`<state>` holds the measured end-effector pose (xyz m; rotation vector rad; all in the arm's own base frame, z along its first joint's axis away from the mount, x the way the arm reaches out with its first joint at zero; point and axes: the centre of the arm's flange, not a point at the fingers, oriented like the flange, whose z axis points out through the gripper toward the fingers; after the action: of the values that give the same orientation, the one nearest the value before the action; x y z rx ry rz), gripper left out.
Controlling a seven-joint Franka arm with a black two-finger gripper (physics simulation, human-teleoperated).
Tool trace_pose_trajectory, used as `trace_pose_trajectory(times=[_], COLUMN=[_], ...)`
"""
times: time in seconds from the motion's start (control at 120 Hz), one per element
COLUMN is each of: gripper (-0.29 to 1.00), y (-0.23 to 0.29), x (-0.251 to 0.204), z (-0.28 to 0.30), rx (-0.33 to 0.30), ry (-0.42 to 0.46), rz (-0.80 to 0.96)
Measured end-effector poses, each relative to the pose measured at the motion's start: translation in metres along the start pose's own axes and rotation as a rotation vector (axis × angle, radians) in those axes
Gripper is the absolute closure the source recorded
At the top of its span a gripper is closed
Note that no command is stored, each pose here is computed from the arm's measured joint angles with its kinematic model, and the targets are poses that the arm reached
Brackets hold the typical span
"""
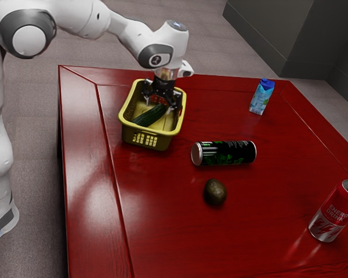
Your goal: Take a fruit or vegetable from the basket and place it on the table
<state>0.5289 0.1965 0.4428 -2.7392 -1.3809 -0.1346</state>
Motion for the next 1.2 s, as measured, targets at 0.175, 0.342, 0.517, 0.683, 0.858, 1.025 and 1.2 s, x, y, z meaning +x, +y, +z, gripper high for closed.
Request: trace_pose_trajectory(times=[0.175,0.342,0.517,0.683,0.858,1.025,1.2], gripper=[0.08,0.07,0.06,0.07,0.08,0.11,0.15], y=[0.003,0.003,-0.002,-0.012,-0.008,-0.001,0.003], x=[-0.003,-0.001,0.001,-0.008,-0.012,-0.014,-0.015], z=[0.002,0.012,0.017,0.02,0.02,0.025,0.028], rx=[-0.001,0.011,0.029,0.027,0.009,-0.004,-0.011], ry=[-0.002,-0.01,-0.011,-0.022,-0.025,-0.028,-0.026], rz=[0.019,0.044,0.072,0.052,0.049,0.052,0.06])
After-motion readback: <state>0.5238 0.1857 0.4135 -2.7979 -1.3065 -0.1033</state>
